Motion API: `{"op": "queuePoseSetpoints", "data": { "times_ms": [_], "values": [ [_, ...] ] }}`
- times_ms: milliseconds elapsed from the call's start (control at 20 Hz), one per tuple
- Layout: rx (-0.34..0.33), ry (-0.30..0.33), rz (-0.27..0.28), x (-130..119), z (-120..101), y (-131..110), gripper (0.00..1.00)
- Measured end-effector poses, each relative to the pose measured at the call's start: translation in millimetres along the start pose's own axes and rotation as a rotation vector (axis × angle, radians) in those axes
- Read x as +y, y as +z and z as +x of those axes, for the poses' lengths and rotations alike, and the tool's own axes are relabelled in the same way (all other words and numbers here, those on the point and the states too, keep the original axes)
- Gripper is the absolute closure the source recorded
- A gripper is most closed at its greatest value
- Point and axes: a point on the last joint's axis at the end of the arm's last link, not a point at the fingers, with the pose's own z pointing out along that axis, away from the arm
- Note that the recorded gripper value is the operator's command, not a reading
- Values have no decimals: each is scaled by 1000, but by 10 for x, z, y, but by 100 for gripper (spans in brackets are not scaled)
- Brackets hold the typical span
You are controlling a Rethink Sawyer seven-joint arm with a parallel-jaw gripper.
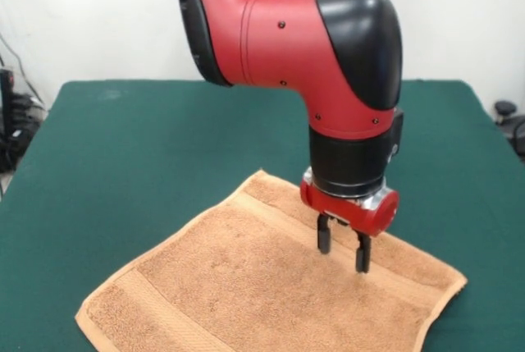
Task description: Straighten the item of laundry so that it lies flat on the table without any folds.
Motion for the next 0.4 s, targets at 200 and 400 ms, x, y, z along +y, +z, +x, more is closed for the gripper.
{"op": "queuePoseSetpoints", "data": {
  "times_ms": [200, 400],
  "values": [
    [5, -12, 7, 10, -14, -87, 0],
    [15, -11, 10, 40, -67, -245, 0]
  ]
}}
